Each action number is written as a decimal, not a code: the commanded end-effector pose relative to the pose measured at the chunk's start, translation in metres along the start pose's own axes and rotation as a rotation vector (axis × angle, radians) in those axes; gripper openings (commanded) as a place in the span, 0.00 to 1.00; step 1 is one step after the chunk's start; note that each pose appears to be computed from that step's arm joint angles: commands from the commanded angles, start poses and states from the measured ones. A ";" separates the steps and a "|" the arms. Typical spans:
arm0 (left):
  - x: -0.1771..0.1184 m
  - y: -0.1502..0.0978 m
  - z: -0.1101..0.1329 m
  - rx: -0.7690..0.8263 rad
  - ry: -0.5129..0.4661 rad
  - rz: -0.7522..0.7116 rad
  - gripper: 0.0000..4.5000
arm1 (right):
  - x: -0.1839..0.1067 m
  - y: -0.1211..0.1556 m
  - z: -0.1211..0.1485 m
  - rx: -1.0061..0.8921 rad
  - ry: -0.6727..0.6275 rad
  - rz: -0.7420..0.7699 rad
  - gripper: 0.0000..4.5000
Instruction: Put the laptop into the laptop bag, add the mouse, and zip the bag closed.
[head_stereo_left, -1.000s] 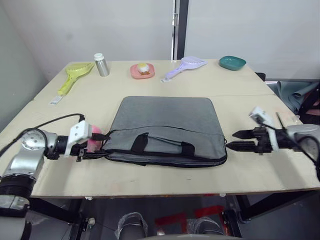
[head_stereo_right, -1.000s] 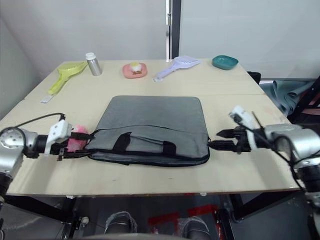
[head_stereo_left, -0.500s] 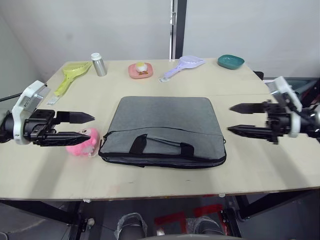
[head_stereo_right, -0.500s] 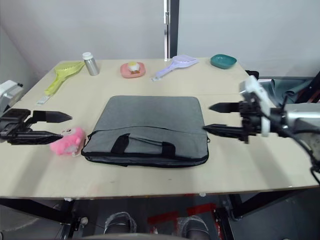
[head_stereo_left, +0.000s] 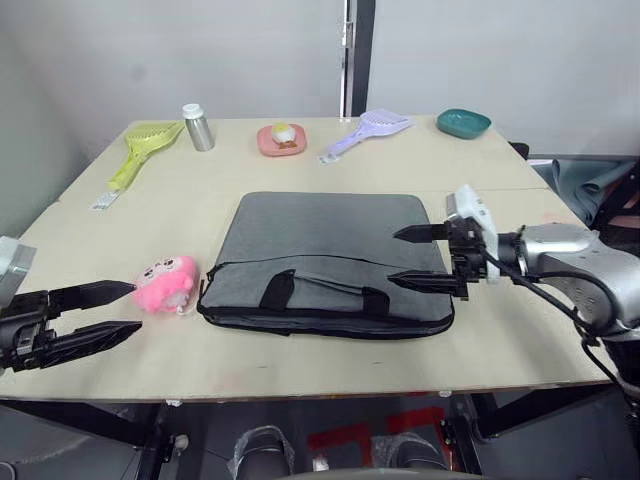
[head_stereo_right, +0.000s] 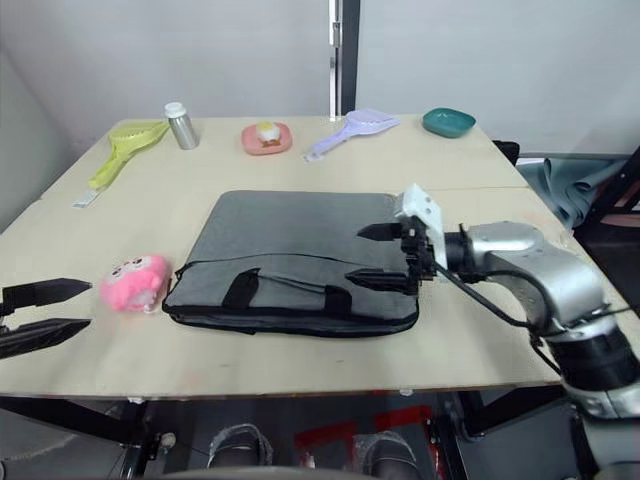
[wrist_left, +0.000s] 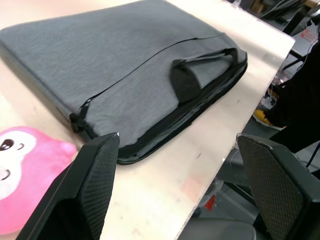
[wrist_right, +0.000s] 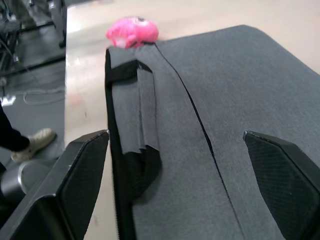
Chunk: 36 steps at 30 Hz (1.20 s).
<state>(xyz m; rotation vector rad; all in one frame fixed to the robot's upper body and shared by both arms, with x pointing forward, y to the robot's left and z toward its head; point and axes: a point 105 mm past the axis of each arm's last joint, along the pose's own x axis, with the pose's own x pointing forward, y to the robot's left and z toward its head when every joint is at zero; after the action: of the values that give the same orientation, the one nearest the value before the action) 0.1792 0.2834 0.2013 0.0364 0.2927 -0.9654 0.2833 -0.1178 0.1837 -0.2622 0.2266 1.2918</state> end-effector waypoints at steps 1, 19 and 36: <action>0.016 -0.024 0.021 0.097 -0.046 -0.106 0.88 | 0.011 -0.015 -0.002 -0.013 -0.001 0.007 0.87; 0.048 -0.048 0.046 0.181 -0.052 -0.298 0.88 | 0.068 -0.016 -0.088 0.061 0.223 0.089 0.02; 0.028 0.020 0.023 -0.040 -0.158 -0.005 0.88 | 0.065 0.002 -0.129 0.275 0.116 0.097 0.02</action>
<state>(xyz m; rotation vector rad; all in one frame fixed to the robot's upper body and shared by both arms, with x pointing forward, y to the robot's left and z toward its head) 0.2103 0.2584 0.2154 -0.0819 0.1791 -1.0204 0.3132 -0.0934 0.0756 -0.1285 0.3473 1.3158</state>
